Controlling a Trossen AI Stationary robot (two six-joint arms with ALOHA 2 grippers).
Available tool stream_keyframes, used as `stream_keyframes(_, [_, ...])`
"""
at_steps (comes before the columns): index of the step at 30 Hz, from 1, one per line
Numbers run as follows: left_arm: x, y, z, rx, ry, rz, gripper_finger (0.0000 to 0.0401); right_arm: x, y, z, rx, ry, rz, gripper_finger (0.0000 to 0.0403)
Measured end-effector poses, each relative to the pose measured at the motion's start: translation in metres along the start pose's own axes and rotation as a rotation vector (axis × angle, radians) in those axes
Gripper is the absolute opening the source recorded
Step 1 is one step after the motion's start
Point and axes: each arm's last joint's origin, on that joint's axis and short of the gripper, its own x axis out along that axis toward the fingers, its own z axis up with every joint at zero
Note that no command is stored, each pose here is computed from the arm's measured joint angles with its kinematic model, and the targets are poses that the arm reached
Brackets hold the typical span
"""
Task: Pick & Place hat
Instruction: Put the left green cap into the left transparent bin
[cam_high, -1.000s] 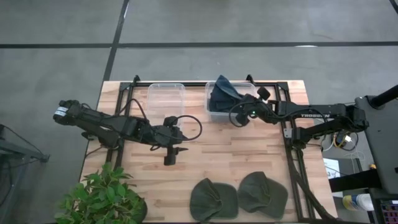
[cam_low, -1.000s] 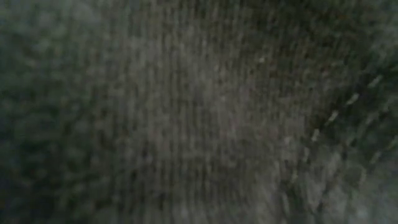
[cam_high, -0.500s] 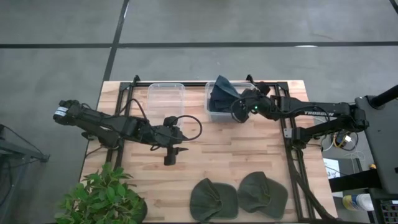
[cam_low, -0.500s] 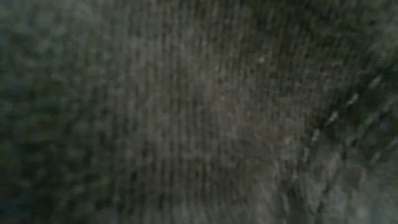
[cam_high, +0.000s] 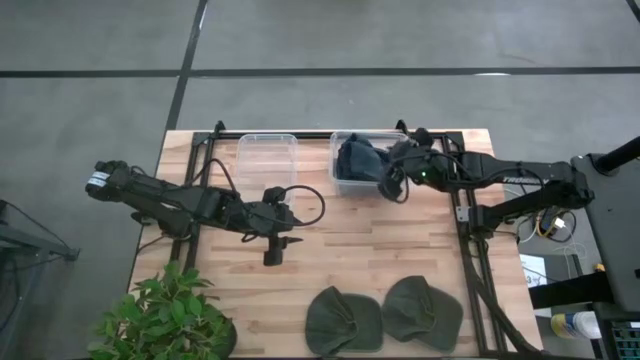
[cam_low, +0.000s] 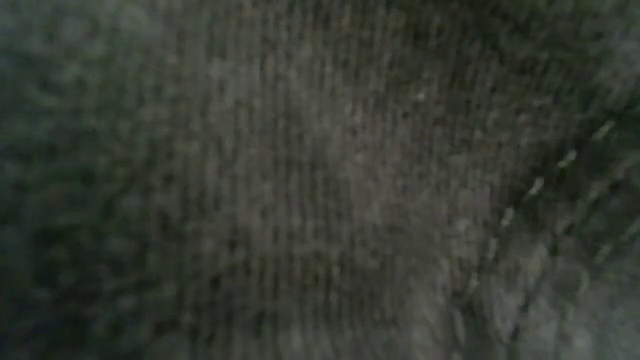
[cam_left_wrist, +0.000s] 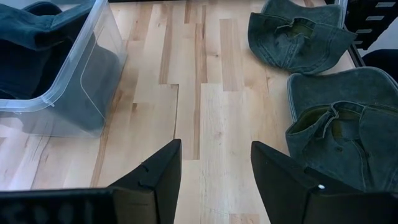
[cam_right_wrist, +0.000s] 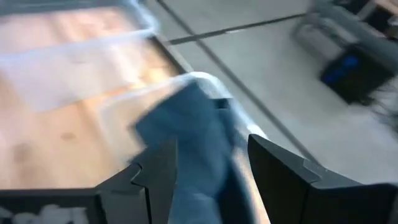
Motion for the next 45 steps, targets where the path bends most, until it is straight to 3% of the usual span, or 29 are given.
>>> stream_keyframes(10, [0.0, 0.0, 0.0, -0.002, 0.0, 0.0, 0.0186, -0.019, 0.039, -0.012, 0.019, 0.054, 0.412, 0.0183])
stream_keyframes(19, [0.0, 0.0, 0.0, -0.002, -0.001, 0.0, 0.0186, -0.037, 0.063, -0.025, -0.005, 0.104, 0.603, 0.0171])
stream_keyframes(26, [0.0, 0.0, 0.0, -0.003, 0.0, 0.0, 0.0186, -0.042, 0.078, -0.041, 0.011, 0.242, 0.812, 0.0164])
stream_keyframes(37, [0.0, 0.0, 0.001, -0.004, -0.015, -0.002, 0.0186, -0.014, 0.128, -0.08, 0.038, 0.494, 0.897, 0.0158])
stream_keyframes(45, [0.0, 0.0, 0.001, -0.004, -0.015, -0.002, 0.0186, 0.014, 0.164, -0.109, -0.037, 0.676, 0.849, 0.0147])
